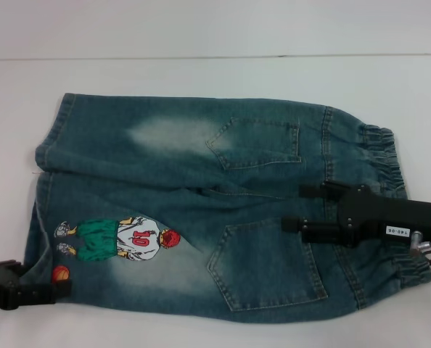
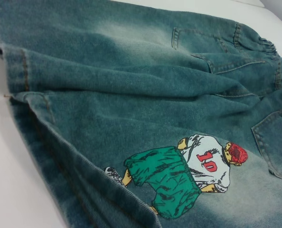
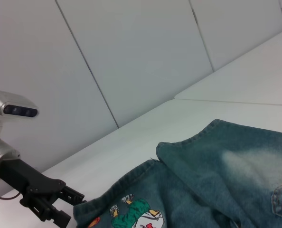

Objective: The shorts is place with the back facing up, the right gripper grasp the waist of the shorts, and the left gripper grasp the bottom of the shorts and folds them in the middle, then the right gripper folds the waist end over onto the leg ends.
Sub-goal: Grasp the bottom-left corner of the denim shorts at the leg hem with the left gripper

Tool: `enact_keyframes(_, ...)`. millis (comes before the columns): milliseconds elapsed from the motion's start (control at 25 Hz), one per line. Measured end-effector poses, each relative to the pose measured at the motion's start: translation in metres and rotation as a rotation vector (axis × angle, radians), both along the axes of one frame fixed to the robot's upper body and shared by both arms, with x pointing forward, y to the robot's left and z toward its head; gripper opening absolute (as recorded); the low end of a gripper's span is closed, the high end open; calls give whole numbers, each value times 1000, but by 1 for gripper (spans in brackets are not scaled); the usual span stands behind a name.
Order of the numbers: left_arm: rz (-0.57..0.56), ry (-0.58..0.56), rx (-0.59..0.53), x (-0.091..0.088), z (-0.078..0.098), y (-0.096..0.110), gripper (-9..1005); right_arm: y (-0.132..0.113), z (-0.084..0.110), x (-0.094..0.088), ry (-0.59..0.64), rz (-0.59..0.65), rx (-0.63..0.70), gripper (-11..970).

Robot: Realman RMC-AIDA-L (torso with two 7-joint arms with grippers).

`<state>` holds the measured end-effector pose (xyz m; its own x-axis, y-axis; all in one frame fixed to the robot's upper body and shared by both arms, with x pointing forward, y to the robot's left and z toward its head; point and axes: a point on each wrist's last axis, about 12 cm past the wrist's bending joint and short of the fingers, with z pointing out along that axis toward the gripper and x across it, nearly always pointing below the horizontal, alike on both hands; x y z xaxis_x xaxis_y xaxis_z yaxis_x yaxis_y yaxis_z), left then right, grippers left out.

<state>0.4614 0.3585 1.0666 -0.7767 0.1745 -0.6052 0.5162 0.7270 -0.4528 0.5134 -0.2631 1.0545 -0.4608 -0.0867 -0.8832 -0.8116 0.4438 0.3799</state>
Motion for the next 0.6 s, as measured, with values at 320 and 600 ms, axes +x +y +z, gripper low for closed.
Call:
enact_keyframes(320, 5, -5, 9, 5, 2, -1, 903, 0, 0, 0, 1, -2, 0, 946)
enact_keyframes(600, -8, 8, 37, 8, 1, -2, 876, -1, 0, 0, 0, -5, 2, 947)
